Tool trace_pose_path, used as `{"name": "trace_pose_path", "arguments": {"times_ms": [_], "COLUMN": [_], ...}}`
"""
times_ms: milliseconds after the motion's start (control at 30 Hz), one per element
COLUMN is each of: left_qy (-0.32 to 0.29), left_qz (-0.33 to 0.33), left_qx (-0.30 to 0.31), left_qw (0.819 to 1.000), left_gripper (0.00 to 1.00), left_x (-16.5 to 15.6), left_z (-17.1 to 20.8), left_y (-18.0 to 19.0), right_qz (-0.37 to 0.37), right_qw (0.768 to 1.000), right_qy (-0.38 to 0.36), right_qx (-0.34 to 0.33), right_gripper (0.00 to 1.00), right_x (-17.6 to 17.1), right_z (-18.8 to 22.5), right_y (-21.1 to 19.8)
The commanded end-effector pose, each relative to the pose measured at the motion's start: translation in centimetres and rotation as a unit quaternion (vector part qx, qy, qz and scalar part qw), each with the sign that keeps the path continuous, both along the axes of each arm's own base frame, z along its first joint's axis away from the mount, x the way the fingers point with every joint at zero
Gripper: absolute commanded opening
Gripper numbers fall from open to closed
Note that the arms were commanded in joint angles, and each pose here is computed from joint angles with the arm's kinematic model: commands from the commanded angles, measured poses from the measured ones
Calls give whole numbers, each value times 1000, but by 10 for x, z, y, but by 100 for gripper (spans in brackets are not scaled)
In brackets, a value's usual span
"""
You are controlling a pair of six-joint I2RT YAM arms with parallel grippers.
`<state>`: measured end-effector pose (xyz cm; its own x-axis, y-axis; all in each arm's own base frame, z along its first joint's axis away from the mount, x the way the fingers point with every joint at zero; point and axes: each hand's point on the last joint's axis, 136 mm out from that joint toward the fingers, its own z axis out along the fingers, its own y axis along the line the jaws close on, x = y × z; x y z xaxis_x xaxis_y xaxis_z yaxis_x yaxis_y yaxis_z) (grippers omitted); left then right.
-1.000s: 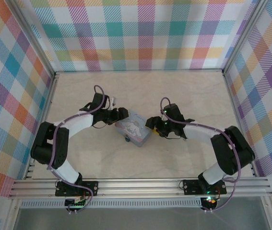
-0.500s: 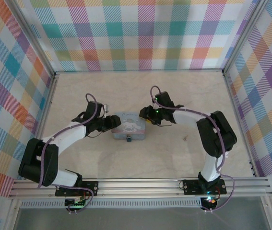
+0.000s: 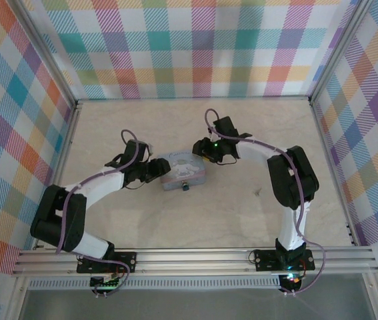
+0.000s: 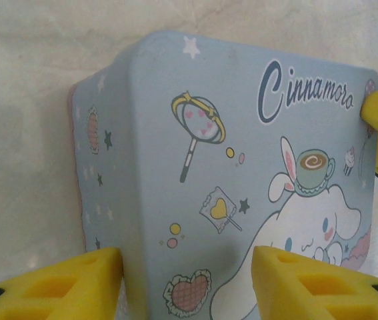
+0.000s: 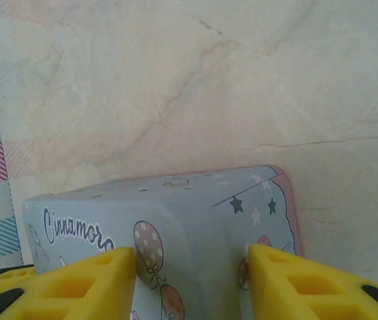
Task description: Unlock a padlock with a key
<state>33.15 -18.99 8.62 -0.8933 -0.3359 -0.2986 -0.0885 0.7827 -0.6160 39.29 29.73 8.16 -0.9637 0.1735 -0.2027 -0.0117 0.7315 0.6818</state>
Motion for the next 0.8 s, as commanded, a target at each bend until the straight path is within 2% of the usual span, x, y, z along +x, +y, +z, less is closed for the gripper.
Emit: {"name": "trace_pose_path", "arguments": {"times_ms": [0, 433, 767], "left_qy": [-58, -56, -45], "left_qz": [-18, -30, -33], "left_qx": [-37, -47, -49], "left_qw": [997, 997, 997], "left_gripper": [54, 54, 59], "left_x": [29, 70, 70], "left_z": [29, 22, 15], "left_y": [-30, -67, -76], "right_qz": [29, -10, -20], "right_qw": [999, 1000, 1000], "right_qy": [11, -1, 0], "right_qx": [16, 9, 7], "right_gripper": [47, 48, 52], "right_x": [-7, 23, 30], "right_z": [5, 9, 8], "right_y": [8, -25, -35]}}
